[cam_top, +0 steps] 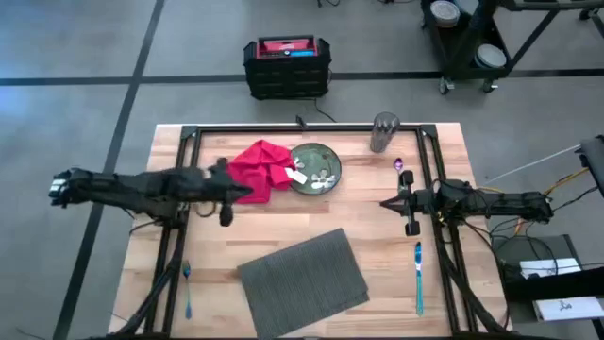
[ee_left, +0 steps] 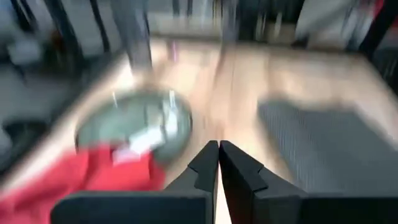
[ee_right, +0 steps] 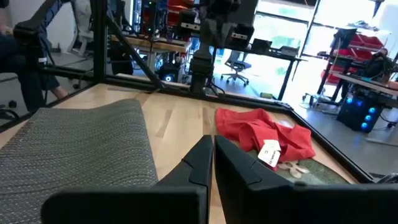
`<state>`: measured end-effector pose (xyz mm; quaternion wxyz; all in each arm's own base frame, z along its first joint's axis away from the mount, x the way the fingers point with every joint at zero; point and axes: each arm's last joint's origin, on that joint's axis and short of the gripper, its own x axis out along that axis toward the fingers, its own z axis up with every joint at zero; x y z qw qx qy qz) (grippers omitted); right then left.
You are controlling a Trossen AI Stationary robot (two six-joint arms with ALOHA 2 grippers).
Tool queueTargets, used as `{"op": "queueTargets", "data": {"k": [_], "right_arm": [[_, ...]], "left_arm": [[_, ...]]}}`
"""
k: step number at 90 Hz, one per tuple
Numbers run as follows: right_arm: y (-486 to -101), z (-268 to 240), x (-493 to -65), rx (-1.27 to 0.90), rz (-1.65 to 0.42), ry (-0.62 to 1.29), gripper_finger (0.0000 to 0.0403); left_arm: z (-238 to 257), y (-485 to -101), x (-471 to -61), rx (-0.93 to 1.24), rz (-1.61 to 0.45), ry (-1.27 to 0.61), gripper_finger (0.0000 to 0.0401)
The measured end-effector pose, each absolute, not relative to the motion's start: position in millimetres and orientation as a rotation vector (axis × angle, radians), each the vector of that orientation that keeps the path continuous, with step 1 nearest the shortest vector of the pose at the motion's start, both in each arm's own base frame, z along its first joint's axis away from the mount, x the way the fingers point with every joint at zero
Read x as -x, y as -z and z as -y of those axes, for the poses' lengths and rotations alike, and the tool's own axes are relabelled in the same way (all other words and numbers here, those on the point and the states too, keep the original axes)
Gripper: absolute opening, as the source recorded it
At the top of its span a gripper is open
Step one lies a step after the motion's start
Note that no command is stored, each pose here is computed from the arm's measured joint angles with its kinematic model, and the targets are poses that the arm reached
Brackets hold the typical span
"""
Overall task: Set table place
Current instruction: Prepare the gray tablemat
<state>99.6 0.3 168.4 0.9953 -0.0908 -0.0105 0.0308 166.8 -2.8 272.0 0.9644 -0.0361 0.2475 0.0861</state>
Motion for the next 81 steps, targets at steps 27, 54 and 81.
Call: {"op": "queueTargets", "data": {"k": [27,54,81], "right_arm": [[-169,0,-100,0.223,0.023,-0.054,0.0002],[-169,0,-100,0.009,0.018,-0.063,0.0002],[-169,0,-100,-0.395,0.004,-0.067,0.0002]], "left_arm": [[57,-299,-207,0.179,-0.888,-0.084,0.0000],[149,-273,-199,0.448,-1.157,-0.081,0.0000],[224,-216,-187,0.499,-1.287,-0.166,0.0000]]}}
